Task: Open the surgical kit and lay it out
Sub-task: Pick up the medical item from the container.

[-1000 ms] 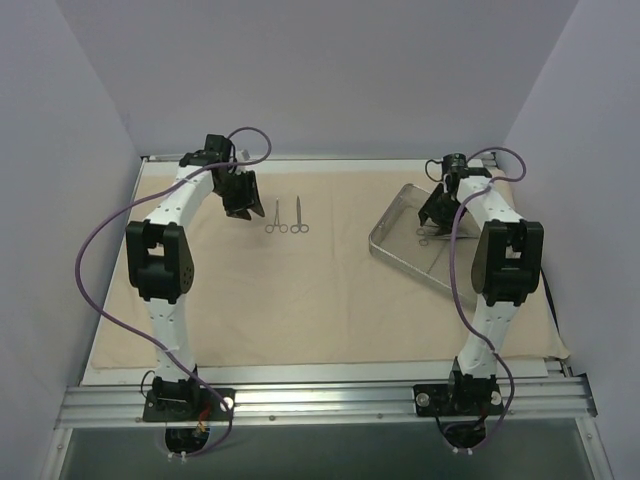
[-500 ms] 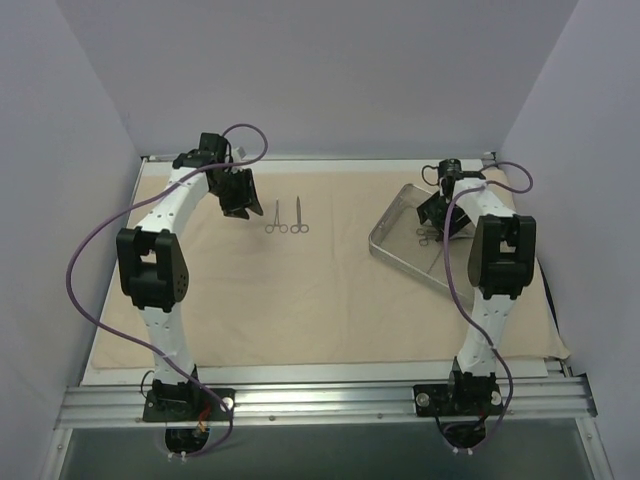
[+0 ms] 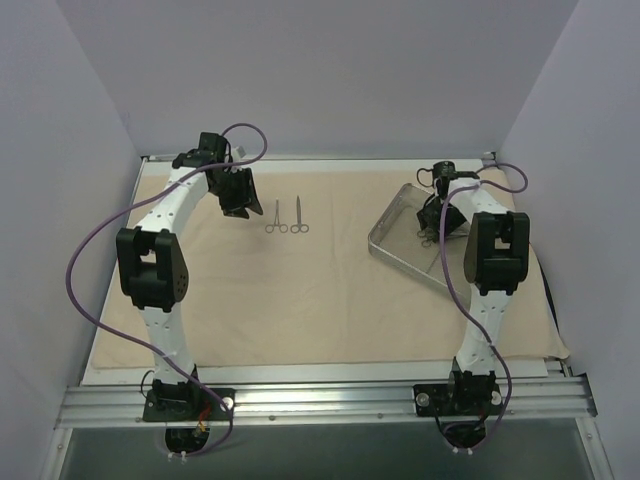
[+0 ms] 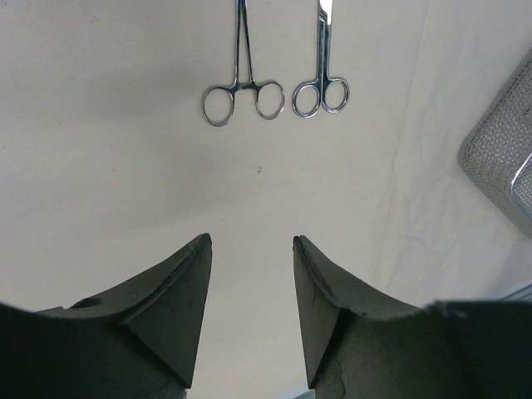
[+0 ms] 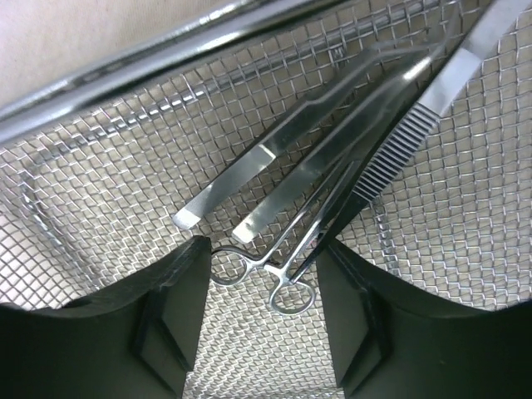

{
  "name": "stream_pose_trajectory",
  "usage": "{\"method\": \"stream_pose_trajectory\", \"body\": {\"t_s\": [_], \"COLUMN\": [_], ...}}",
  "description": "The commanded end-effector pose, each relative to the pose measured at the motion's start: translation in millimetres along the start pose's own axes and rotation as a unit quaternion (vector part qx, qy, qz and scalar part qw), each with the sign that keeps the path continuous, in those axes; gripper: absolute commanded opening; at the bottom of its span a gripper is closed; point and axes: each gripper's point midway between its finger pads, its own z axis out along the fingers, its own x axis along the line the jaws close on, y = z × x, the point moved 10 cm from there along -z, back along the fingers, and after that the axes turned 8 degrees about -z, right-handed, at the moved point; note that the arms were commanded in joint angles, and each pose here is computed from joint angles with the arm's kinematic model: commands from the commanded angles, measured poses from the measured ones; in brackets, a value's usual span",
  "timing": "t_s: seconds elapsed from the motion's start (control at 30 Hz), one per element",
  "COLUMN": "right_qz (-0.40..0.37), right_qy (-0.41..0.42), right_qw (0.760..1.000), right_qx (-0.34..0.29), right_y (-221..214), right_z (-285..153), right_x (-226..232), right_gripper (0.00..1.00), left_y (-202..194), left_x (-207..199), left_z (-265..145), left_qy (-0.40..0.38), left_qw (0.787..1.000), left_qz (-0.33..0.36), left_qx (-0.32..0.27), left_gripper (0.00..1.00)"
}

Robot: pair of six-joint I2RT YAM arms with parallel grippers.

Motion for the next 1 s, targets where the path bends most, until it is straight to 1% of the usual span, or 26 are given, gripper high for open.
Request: {"method": "stream_pose_trajectory", "body": {"t_s": [0.0,0.03,0.07,0.17,0.33,0.47,0.53,0.7,0.77,0.83,0.9,0.97], "right_qz": [-0.028,-0.036,-0.052,-0.069,-0.098,-0.118,-0.123,-0.147,-0.154,-0.162,-0.173,-0.183], "right_qy": [-0.032,-0.03,-0.035,-0.035,-0.022,-0.002,0.012,0.051,0.067,0.1,0.112,0.132], "right_qw": [0.998,0.997,0.996,0.995,0.994,0.992,0.992,0.988,0.985,0.981,0.978,0.974], "right_qx": [0.055,0.059,0.066,0.067,0.041,0.033,0.031,0.022,0.03,0.031,0.029,0.028], "right_y": [-32,-34,-39,-43,-37,-37,-38,-39,-42,-42,-41,-41], "right_z": [12,11,12,5,-21,-41,-51,-72,-75,-80,-84,-87], "right_x": [-10,-11,-14,-20,-27,-33,-36,-40,-41,-38,-37,-35], "right_gripper": [0.46,0.42,0.36,0.26,0.15,0.04,0.0,0.0,0.0,0.0,0.0,0.0], "left_y": [10,11,11,12,10,8,8,8,7,7,6,5], "left_x": [-13,-14,-15,-15,-14,-14,-15,-20,-23,-26,-31,-41], "left_z": [-24,-24,-25,-28,-31,-32,-33,-33,-34,-34,-34,-35], "left_qy": [-0.031,-0.031,-0.031,-0.03,-0.023,-0.022,-0.022,-0.023,-0.026,-0.038,-0.055,-0.119], "left_qw": [0.999,0.999,0.999,0.998,0.998,0.999,0.998,0.998,0.998,0.998,0.996,0.99], "left_qz": [0.015,0.016,0.017,0.019,0.021,0.022,0.023,0.03,0.034,0.04,0.051,0.068], "left_qx": [-0.039,-0.04,-0.041,-0.043,-0.045,-0.045,-0.047,-0.043,-0.043,-0.044,-0.039,-0.028], "left_gripper": [0.53,0.53,0.53,0.53,0.53,0.53,0.53,0.53,0.53,0.53,0.52,0.52]}}
